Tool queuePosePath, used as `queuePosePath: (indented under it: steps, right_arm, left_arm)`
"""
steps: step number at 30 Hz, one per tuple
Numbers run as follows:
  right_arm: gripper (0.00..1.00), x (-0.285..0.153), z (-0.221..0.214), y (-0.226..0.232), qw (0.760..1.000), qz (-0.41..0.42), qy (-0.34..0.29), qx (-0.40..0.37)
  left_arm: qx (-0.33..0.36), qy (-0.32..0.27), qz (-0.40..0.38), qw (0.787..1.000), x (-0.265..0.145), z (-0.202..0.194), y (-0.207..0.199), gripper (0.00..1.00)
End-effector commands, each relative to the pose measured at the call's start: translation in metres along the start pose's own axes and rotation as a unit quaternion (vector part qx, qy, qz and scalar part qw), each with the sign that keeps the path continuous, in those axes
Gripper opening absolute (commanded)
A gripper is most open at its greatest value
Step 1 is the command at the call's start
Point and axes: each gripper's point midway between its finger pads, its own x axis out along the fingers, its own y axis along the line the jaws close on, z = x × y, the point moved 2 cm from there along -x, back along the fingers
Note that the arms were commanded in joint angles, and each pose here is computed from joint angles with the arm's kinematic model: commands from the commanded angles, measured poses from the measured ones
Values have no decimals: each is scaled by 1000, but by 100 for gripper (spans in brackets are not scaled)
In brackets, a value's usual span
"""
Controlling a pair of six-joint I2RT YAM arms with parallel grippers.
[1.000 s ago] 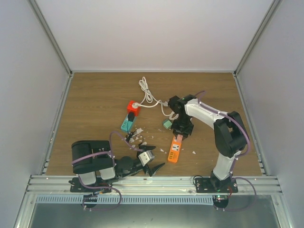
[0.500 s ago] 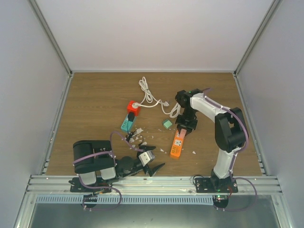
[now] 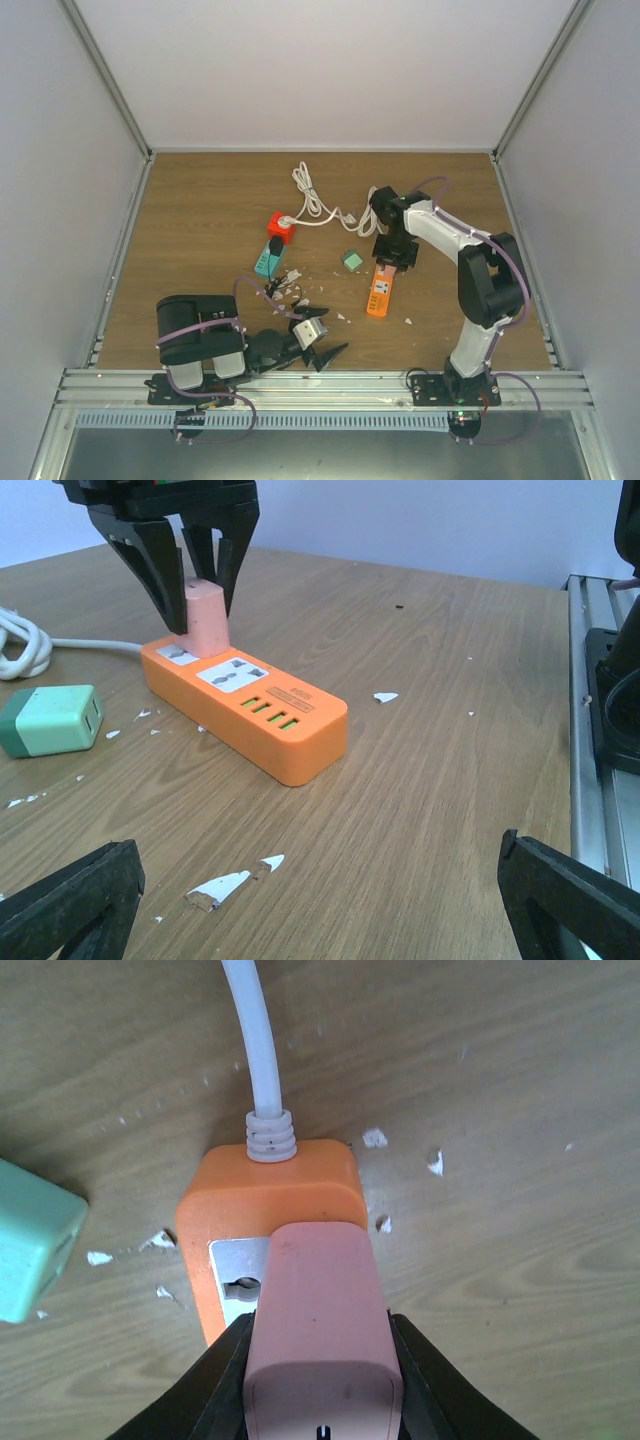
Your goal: Insert the plug
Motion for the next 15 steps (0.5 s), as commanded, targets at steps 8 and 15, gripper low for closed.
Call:
queuePosePath:
  steps: [8, 15]
  right_arm:
    - [1, 12, 58, 20, 984, -15, -180, -3]
    - [1, 19, 69, 37, 985, 0, -173, -2]
  left_arm:
    - [0, -28, 9, 1000, -2, 14, 1, 99]
    - [5, -25, 19, 999, -3, 13, 5, 99]
